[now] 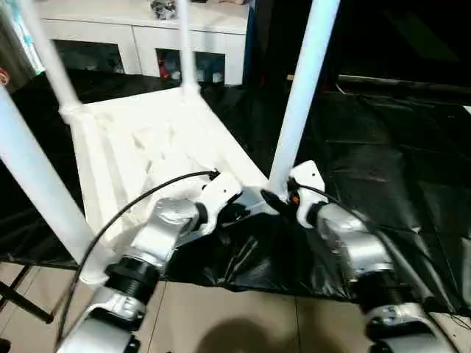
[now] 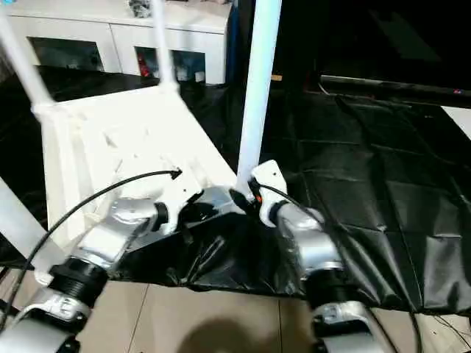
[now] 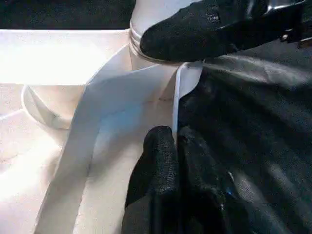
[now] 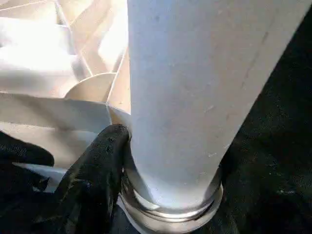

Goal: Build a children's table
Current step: Rotate leg to tighten

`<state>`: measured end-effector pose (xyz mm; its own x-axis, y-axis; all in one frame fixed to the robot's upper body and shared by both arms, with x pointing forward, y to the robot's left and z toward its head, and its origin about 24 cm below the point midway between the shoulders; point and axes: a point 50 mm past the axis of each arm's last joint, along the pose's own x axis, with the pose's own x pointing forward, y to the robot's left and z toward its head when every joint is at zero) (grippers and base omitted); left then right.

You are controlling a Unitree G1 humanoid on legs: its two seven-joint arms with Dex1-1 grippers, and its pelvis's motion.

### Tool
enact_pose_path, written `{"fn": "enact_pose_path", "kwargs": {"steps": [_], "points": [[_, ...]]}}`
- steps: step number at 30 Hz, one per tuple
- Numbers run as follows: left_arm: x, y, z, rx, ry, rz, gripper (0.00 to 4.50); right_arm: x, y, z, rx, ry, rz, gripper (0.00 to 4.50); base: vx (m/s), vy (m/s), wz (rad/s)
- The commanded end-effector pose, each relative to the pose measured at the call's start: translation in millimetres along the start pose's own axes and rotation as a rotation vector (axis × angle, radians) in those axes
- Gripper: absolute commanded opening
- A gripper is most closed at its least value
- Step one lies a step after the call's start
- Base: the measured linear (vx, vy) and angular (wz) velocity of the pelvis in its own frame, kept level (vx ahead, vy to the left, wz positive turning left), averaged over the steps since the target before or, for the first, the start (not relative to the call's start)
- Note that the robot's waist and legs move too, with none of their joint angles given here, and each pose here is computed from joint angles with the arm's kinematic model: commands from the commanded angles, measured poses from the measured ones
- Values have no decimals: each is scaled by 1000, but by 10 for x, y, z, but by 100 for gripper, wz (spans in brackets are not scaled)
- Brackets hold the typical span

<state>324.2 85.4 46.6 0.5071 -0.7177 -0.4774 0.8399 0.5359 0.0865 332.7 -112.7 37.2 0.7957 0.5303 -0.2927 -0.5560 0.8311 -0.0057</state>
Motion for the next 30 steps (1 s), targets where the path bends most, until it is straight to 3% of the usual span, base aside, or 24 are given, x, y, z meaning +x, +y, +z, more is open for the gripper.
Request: {"fn": "enact_pose_path", "kwargs": {"steps": [1, 6, 9, 15, 19, 30], "points": [[134, -120, 238, 16, -90, 11, 0, 177, 540, 47, 36, -33, 251, 331, 0, 0, 0], [20, -145, 183, 58, -103, -92, 0, 56, 381, 33, -26, -11, 335, 380, 0, 0, 0], [-71, -169, 147, 101, -113, -177, 0, -27, 259, 12, -128, 12, 369, 410, 0, 0, 0], [-239, -167, 31, 149, -66, -293, 0, -176, 69, 13, -176, 40, 455, 410, 0, 0, 0], [-331, -160, 10, 160, -52, -357, 0, -265, 28, 20, -194, 61, 553, 410, 0, 0, 0], [-392, -190, -1, 155, -43, -432, 0, -367, 38, 24, -215, 96, 710, 327, 0, 0, 0]]}}
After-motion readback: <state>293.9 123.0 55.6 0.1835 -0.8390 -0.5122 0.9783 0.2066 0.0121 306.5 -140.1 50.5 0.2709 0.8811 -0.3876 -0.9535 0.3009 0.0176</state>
